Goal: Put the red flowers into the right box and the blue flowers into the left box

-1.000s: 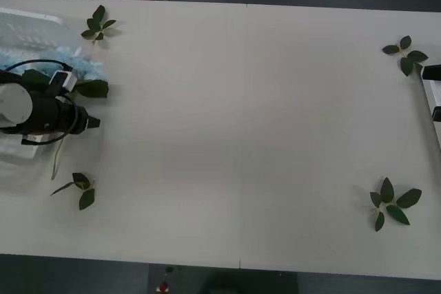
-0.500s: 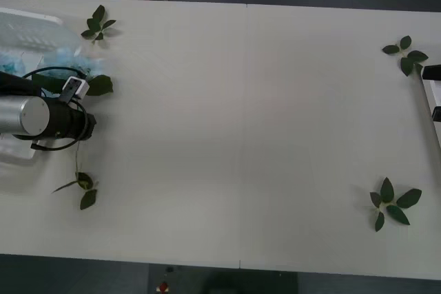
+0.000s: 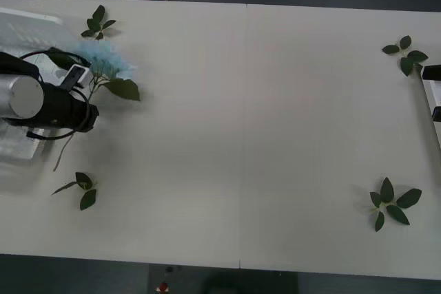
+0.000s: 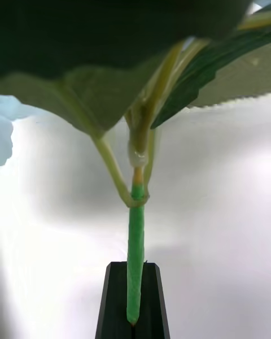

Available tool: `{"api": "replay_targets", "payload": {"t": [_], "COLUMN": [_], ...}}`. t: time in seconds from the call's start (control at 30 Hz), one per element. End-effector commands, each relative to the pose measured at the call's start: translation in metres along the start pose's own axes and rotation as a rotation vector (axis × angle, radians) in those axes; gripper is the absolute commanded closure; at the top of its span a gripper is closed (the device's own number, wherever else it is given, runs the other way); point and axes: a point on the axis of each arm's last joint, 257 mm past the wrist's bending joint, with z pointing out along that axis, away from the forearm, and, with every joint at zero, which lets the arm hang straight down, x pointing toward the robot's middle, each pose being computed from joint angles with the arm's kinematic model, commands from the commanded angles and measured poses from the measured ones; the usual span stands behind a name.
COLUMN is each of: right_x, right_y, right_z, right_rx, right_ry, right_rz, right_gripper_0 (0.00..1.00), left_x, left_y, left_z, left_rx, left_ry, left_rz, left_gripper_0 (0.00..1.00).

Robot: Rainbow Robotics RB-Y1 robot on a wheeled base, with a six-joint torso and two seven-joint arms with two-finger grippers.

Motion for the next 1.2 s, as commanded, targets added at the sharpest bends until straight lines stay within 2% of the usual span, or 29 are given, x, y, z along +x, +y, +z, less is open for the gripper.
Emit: {"api": "replay_targets", "payload": {"t": [0.03, 0.2, 0.4, 0.7, 0.93, 1.07, 1.17, 1.2], "right_x": [-0.012, -0.012, -0.012, -0.012, -0.012, -0.012, -0.012, -0.012], "right_y": [0.000, 0.000, 0.000, 0.000, 0.000, 0.000, 0.000, 0.000], "right_z": [-0.001, -0.001, -0.001, -0.001, -0.001, -0.001, -0.001, -0.001], "right_rx": [0.001, 0.001, 0.001, 0.001, 0.001, 0.001, 0.001, 0.001], "right_ry": [0.009, 0.009, 0.009, 0.009, 0.009, 0.009, 0.009, 0.009], "right_rz": [-0.048, -0.048, -0.048, -0.048, -0.048, -0.048, -0.048, -0.048], "right_gripper_0": [0.00, 0.00, 0.00, 0.00, 0.00, 0.00, 0.00, 0.00], "left_x": [-0.039, -0.033, -0.017, 0.026, 0.054, 0.067, 0.075, 0.077], "left_y": [0.016, 0.035, 0.090, 0.167, 0.218, 0.236, 0.246, 0.248], "left_z": [-0.067, -0.126, -0.163, -0.184, -0.210, -0.217, -0.220, -0.221], "left_rx": [-0.028, -0.079, -0.195, -0.317, -0.449, -0.478, -0.483, -0.483], "left_ry": [-0.018, 0.055, 0.115, 0.119, 0.128, 0.128, 0.130, 0.129], "left_rz": [0.064, 0.133, 0.171, 0.034, 0.055, 0.012, -0.020, -0.028], "left_gripper_0": [1.00, 1.00, 1.00, 1.00, 1.00, 1.00, 0.96, 0.90]}}
